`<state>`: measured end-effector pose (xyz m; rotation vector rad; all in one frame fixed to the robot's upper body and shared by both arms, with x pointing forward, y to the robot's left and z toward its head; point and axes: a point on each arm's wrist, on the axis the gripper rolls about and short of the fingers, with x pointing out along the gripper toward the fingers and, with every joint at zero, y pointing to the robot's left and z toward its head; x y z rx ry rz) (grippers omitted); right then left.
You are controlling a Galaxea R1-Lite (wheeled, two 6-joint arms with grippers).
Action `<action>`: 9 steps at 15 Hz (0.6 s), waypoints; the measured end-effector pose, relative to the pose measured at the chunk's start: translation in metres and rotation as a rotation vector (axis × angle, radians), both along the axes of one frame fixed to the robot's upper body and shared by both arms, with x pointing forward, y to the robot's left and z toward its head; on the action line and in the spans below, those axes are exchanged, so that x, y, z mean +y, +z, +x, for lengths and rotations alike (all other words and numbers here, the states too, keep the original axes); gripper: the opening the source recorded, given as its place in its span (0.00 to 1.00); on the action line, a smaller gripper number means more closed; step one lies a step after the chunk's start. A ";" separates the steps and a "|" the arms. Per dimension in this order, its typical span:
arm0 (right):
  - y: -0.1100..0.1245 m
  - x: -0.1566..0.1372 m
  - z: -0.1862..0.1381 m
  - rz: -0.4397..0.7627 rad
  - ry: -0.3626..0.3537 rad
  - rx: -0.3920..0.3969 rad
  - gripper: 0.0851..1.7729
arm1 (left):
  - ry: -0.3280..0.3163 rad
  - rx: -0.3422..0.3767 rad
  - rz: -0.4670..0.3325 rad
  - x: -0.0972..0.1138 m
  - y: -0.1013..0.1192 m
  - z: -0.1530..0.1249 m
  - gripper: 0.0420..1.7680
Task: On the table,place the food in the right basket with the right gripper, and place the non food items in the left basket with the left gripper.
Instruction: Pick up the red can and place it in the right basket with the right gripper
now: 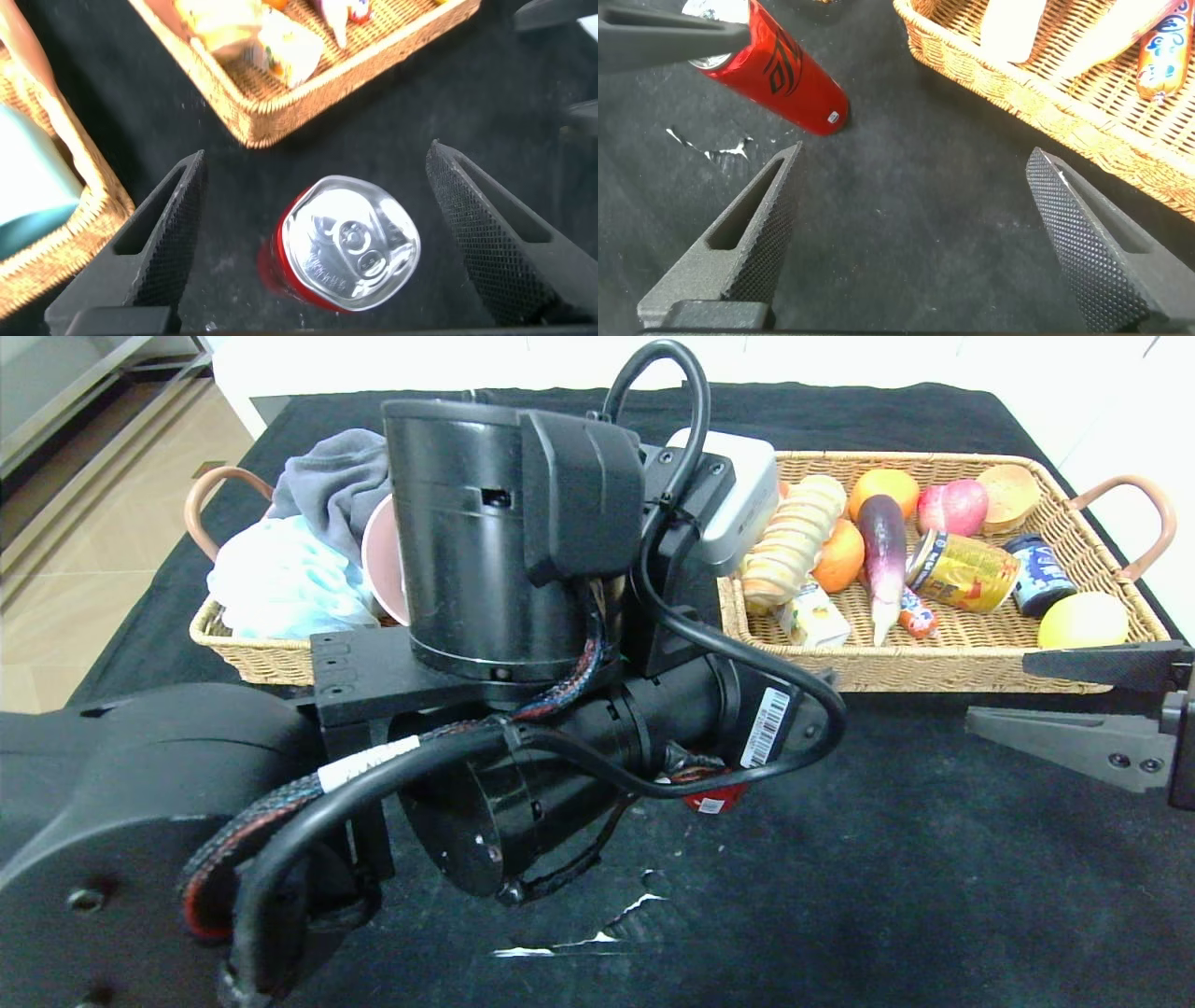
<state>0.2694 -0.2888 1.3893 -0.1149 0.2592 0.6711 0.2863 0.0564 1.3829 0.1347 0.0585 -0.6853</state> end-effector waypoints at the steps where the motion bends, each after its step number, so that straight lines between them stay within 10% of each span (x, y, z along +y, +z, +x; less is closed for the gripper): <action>1: 0.000 0.000 0.000 0.000 0.000 0.000 0.96 | -0.002 -0.011 0.001 0.001 0.004 -0.002 0.95; 9: 0.000 0.000 0.000 -0.001 -0.003 0.001 0.96 | 0.000 -0.071 -0.050 0.026 0.043 -0.018 0.96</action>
